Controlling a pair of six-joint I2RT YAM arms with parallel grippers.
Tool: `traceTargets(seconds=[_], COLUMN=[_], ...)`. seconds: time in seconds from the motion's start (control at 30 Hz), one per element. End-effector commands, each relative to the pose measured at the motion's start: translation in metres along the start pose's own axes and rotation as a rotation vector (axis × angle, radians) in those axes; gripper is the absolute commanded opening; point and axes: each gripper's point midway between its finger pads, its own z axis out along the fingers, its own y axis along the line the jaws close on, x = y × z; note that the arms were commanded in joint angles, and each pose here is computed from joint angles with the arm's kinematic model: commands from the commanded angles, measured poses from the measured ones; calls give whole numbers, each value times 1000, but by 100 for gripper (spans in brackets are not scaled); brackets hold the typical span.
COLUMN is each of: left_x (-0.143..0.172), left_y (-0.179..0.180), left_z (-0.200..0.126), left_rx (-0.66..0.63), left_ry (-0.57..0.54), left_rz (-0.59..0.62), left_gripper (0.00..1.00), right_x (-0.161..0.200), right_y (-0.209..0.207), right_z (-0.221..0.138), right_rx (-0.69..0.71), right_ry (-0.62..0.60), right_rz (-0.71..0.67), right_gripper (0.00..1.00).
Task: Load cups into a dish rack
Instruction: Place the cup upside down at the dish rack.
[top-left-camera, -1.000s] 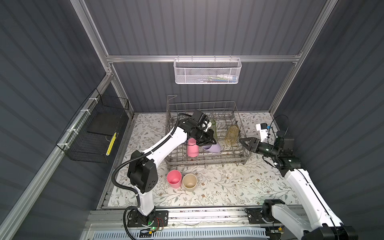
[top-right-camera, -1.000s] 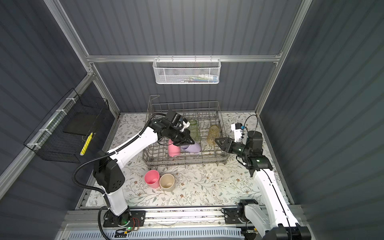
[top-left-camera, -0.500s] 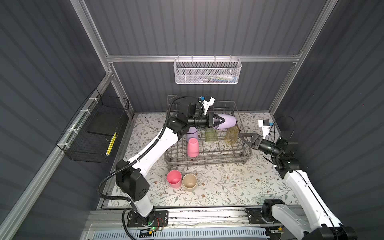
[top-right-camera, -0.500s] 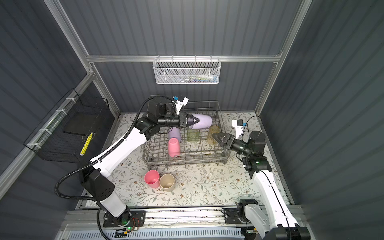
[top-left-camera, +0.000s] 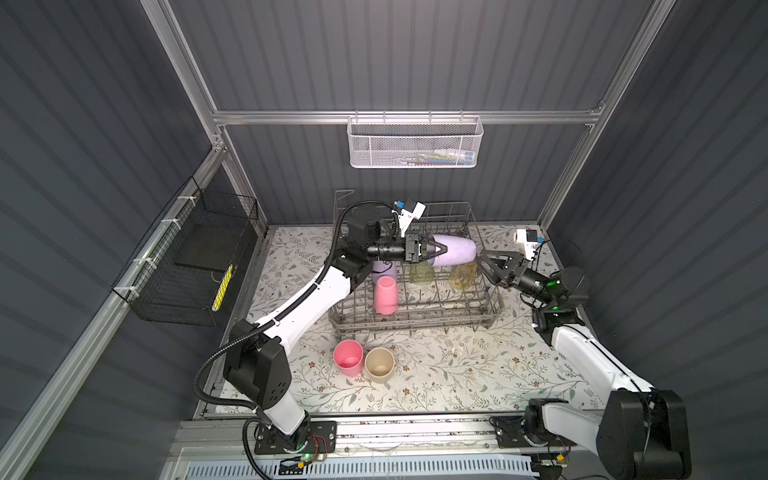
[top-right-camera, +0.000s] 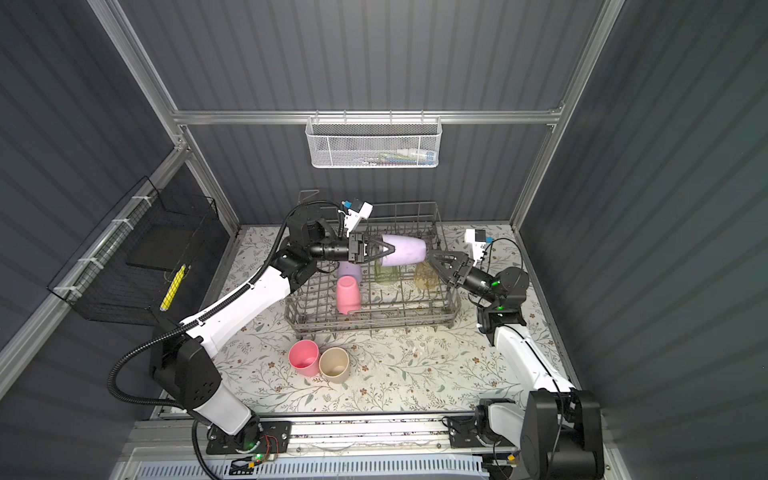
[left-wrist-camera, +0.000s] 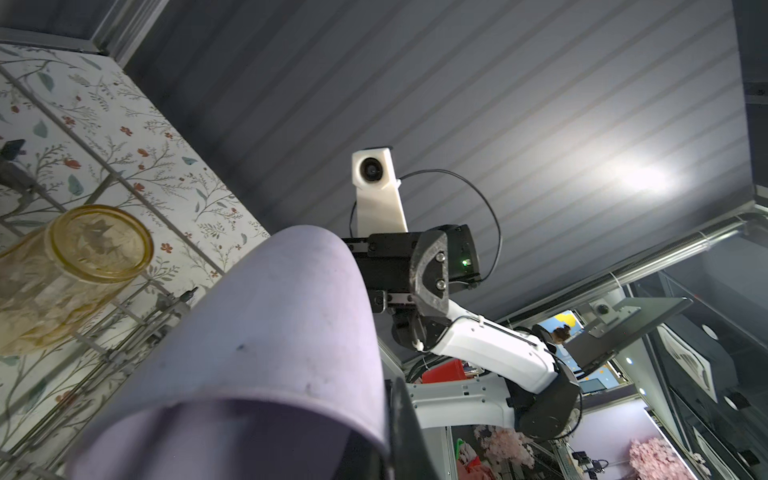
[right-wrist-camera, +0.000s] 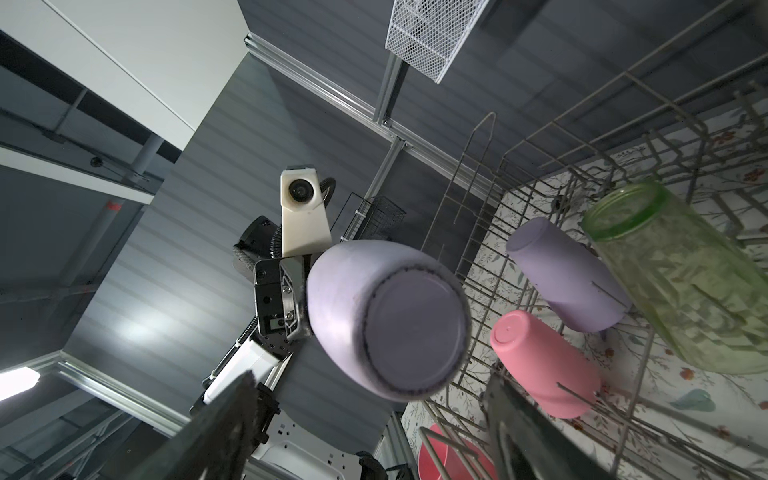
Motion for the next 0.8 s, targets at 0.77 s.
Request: traceTargets(seconds=[0.77], left_x=[4], left_y=[-18], left_z=[8], left_rx=[167], left_ry=[38], left_rz=[-5], left_gripper=[0], right_x=[12], right_y=[32], right_z=[23], right_rx=[-88], right_ry=[89], right_rz=[-91], right_gripper=[93])
